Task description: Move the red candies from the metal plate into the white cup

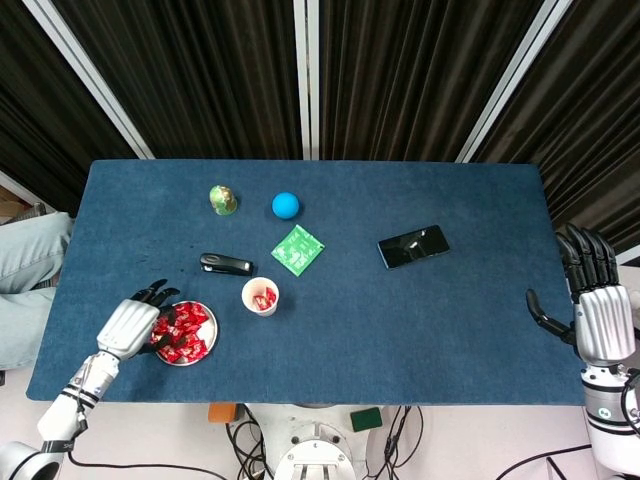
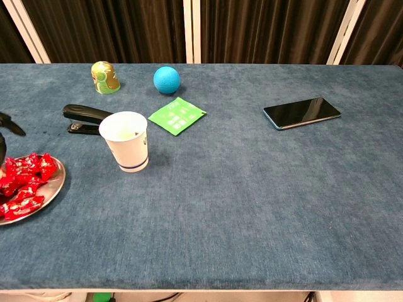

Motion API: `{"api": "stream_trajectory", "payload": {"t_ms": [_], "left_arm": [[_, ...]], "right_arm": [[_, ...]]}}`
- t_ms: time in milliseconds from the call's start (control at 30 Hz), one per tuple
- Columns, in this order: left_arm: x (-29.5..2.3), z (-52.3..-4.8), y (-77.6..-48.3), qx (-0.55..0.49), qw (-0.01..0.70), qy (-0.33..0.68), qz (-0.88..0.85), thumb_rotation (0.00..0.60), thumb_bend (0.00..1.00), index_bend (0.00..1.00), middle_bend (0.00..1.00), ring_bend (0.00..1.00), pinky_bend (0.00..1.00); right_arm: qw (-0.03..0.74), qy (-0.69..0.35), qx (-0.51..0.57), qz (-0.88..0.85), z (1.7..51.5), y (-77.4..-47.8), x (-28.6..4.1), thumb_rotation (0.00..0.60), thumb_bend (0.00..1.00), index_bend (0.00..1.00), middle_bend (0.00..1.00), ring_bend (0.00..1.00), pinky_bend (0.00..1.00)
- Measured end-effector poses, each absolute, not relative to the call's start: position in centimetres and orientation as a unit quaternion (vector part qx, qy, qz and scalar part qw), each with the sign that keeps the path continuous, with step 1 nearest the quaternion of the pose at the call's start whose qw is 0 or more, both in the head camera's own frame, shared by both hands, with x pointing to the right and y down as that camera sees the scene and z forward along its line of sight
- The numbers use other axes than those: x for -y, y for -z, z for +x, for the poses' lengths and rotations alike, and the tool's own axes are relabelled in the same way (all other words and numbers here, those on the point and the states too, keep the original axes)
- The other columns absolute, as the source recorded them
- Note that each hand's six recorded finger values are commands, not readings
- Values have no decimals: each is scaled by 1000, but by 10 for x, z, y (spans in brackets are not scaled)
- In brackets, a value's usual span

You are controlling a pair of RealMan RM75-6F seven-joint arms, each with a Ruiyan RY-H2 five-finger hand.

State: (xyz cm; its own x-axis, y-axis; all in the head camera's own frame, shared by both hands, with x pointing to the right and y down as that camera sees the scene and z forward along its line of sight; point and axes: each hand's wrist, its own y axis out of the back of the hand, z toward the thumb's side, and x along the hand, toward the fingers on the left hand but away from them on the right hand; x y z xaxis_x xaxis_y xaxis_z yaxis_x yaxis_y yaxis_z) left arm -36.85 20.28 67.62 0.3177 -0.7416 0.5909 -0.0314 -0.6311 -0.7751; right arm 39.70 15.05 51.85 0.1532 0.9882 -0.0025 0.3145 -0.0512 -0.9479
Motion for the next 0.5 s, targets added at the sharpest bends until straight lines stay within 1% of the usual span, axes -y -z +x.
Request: {"api": "stream_trajectory", "payload": {"t_ms": [133,367,500], "left_arm": [[-184,-360,-660,-283,345,502,-741,600,347,596,190,48,248],[-136,-325,-628,-305,369,450,-754,600,351,599,190,48,248],[-118,-302,-622,-297,373,431,-766,600,354,602,191,48,248]], "right_arm": [[440,-381,528,-618,398,-520,-151,600,367,0,0,0,0],[440,-377,530,-619,398,-520,-151,600,368,0,0,0,0],[439,-377,532,-619,400,-520,-151,600,368,0,0,0,0]]}}
